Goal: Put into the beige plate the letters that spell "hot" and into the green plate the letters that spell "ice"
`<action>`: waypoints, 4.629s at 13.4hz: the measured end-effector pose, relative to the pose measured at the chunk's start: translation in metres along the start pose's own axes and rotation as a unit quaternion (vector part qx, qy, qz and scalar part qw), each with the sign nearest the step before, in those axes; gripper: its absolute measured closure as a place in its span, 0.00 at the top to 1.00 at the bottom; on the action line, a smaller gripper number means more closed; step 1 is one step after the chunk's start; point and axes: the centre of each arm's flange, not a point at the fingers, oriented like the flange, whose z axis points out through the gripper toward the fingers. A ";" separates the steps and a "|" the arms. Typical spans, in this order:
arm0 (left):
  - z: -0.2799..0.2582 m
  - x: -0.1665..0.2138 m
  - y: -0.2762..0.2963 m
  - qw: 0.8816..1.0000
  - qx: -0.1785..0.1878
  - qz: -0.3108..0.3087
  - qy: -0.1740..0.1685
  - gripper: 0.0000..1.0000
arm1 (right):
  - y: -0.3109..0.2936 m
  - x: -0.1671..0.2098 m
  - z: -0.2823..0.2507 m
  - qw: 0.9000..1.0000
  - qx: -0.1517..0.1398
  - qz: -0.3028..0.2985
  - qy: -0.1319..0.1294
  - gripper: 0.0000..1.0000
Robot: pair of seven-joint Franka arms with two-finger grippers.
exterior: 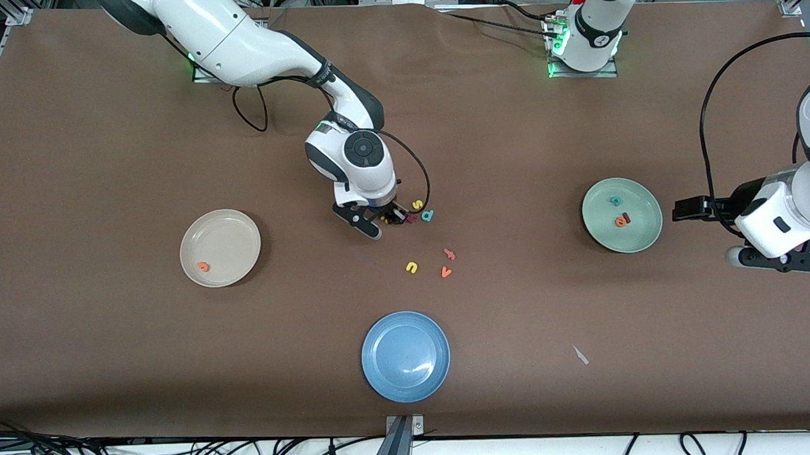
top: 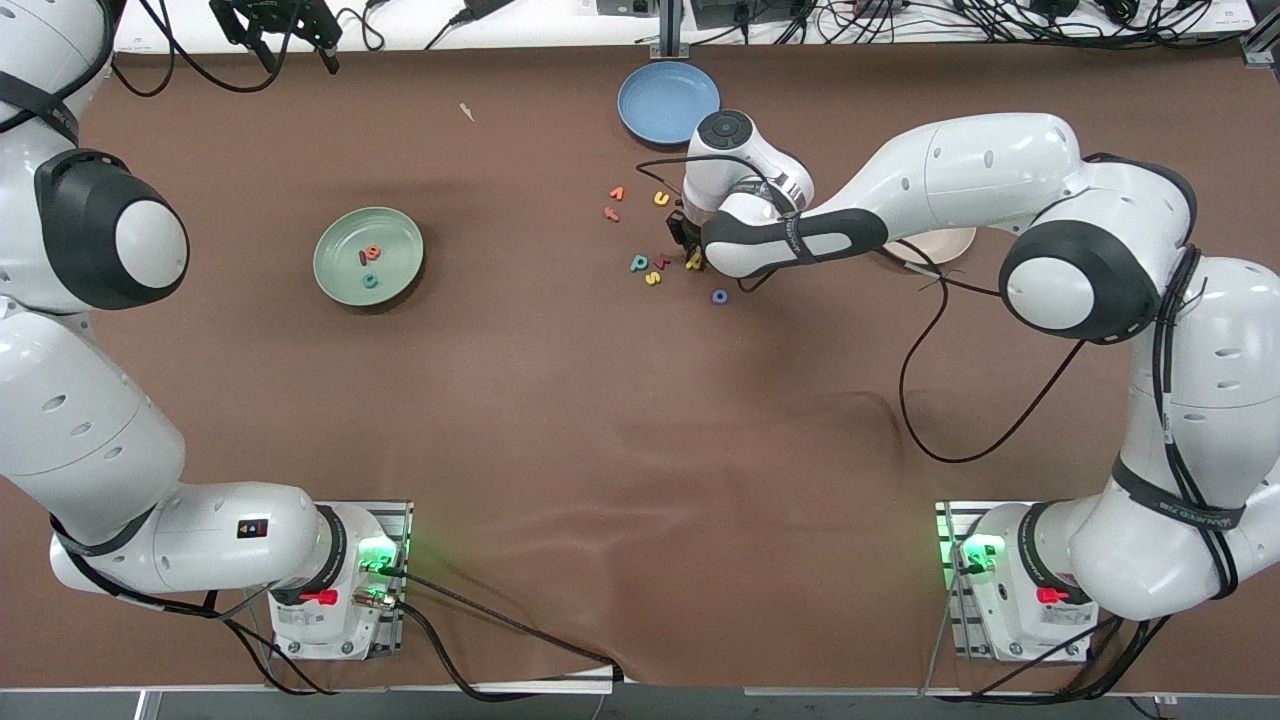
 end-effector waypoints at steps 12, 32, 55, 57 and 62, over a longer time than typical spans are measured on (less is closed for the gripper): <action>0.000 0.000 0.000 1.000 0.000 0.000 0.000 1.00 | 0.079 0.208 -0.095 0.996 -0.038 -0.082 0.003 0.26; 0.003 0.000 0.000 1.000 0.000 0.000 -0.003 1.00 | 0.109 0.218 -0.090 0.996 0.006 -0.073 -0.054 0.68; 0.006 0.000 0.001 1.000 0.000 0.001 -0.006 0.97 | 0.063 -0.007 -0.008 0.996 0.010 0.013 -0.085 0.67; 0.006 0.000 0.001 1.000 0.000 0.001 -0.006 0.97 | 0.066 -0.009 -0.005 0.996 0.007 0.009 -0.083 0.67; 0.006 0.000 0.001 1.000 0.000 0.001 -0.007 0.97 | 0.069 -0.011 -0.002 0.997 0.003 0.003 -0.081 0.59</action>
